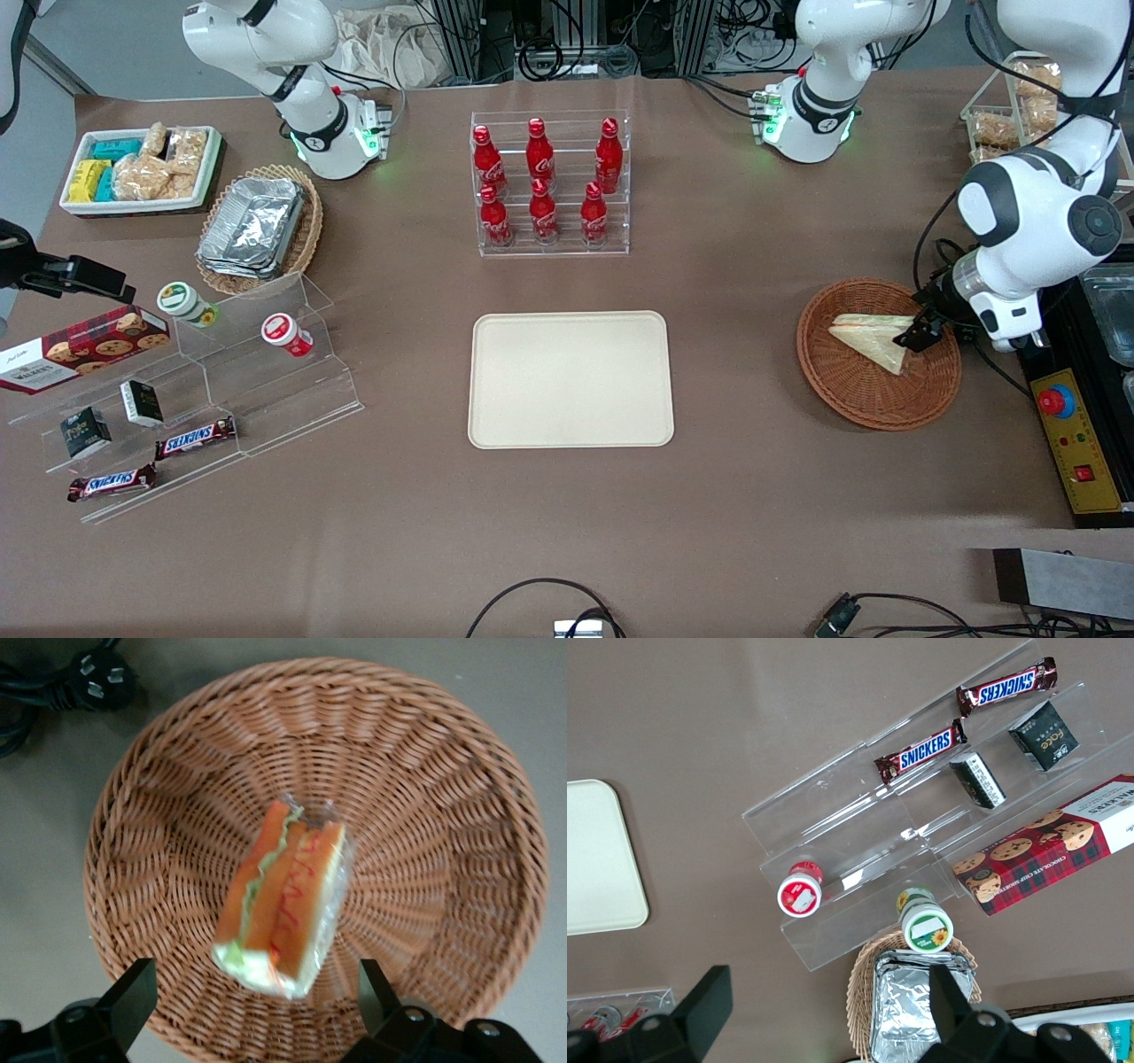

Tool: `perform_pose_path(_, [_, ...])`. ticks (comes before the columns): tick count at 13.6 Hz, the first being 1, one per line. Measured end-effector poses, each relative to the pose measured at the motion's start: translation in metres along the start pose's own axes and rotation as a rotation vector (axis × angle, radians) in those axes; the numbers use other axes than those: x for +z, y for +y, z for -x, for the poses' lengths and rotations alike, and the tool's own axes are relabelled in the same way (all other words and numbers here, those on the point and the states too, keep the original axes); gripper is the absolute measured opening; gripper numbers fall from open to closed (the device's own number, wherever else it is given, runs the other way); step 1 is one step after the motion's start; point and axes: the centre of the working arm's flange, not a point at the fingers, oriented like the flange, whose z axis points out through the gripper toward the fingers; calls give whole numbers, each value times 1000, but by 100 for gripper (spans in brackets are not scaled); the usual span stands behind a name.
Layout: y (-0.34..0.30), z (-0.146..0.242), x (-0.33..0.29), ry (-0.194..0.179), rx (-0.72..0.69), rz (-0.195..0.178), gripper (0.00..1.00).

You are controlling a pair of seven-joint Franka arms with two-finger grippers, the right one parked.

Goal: Place sandwich from basket to tray
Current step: 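Lower the left gripper and close it on the wrapped sandwich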

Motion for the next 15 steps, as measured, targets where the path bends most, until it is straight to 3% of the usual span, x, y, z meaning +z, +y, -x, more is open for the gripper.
perform_pose_path(15, [-1,-6,35,5,-47,16,100])
